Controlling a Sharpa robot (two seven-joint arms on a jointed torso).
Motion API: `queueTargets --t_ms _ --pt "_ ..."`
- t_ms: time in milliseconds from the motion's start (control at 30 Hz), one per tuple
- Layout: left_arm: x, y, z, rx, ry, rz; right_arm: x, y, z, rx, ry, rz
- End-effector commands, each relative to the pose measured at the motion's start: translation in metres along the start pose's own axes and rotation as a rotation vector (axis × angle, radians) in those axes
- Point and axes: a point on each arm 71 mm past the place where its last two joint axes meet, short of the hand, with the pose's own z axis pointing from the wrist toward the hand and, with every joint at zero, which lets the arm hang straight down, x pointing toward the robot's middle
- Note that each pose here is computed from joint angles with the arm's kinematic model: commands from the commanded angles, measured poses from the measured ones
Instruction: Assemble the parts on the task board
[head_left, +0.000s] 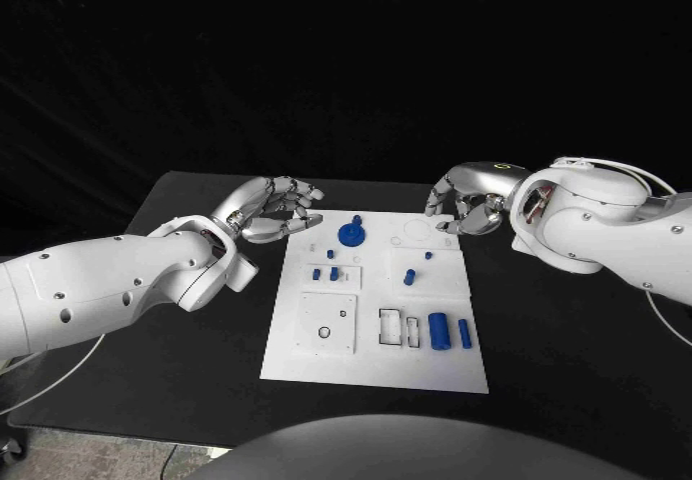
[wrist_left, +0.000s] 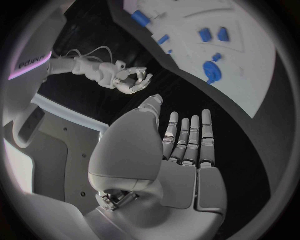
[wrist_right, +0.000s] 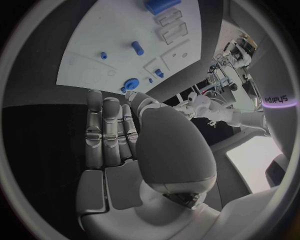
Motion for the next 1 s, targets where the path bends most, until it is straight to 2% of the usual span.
queueTargets --t_ms 33,167,400,800,1000 --pt "0.0024 -0.0048 -0.0050 -0.007 -0.051 -0.379 0.007 -0.003 0.002 0.004 -0.003 -0.214" --pt "0.0071 -0.0096 -0.0105 -0.004 -0.043 -0.453 0.019 -0.006 0.004 0.005 -0.001 -0.253" --pt "0.0070 -0.0116 -0.0154 0.000 -0.045 -0.486 0.039 -0.012 0.007 0.016 0.020 -0.259" --pt "0.0090 -0.0128 -0.0158 0.005 -0.031 -0.503 0.074 -0.018 0.014 0.004 0.039 -0.206" --pt "0.0118 -0.0134 -0.0147 0.001 -0.017 -0.509 0.084 -0.022 0.017 0.001 0.039 -0.171"
